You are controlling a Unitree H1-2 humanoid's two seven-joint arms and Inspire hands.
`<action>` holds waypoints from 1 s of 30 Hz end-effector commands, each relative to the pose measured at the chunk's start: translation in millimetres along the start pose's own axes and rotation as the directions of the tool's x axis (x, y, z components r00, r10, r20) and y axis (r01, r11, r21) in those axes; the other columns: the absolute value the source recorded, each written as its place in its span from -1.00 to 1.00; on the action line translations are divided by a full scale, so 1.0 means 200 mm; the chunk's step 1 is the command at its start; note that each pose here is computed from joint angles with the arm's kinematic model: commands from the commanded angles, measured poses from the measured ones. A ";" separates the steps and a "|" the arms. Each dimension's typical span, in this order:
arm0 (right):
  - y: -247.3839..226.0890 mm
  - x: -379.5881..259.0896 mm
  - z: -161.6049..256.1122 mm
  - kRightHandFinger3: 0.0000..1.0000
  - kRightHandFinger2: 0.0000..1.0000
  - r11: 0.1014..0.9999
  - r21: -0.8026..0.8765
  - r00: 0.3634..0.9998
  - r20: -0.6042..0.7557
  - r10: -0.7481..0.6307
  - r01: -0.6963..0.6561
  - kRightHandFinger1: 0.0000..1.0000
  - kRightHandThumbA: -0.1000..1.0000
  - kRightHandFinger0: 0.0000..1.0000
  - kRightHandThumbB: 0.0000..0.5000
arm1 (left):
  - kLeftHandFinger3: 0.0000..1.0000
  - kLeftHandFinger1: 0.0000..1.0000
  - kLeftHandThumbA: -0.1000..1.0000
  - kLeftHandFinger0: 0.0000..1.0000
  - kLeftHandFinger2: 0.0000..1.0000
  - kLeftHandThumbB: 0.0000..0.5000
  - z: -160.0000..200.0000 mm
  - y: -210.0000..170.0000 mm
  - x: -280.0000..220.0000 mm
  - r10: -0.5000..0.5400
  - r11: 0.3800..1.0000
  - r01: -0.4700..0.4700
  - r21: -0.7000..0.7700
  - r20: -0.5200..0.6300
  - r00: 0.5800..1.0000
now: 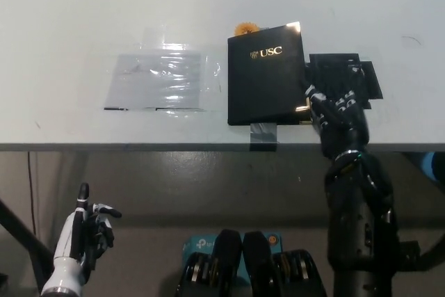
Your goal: The robot uses its right hand to push the cover of the diary kept in the middle of the desk towards the left to open it
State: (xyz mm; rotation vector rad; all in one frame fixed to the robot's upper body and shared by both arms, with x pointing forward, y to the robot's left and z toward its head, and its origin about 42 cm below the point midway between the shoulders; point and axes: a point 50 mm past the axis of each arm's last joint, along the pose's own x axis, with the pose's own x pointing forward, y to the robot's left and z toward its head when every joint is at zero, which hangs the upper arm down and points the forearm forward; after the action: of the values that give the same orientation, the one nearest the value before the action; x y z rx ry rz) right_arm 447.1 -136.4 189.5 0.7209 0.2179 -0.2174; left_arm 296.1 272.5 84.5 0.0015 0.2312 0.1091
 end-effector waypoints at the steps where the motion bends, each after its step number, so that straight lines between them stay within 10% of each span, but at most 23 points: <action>1: 0.11 0.00 0.03 1.00 0.98 0.998 0.058 0.998 0.062 0.031 -0.035 0.92 1.00 0.78 0.02 | -0.32 -0.69 1.00 -0.90 -0.68 0.83 0.05 0.01 0.01 0.013 1.000 -0.013 0.001 0.036 0.999; 30: 0.54 0.00 -0.10 0.95 0.84 0.984 0.009 0.984 -0.003 0.179 -0.179 0.80 1.00 0.70 -0.08 | -0.38 -0.66 1.00 -0.87 -0.74 0.97 -0.01 -0.09 -0.02 -0.039 0.999 0.039 0.015 -0.002 0.999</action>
State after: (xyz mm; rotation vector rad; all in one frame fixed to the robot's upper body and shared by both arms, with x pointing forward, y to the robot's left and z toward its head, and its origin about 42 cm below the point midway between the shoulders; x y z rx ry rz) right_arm 466.3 -70.3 205.9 0.7365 0.2319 -0.1039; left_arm 289.3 256.5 75.5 -0.0035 0.2617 0.0710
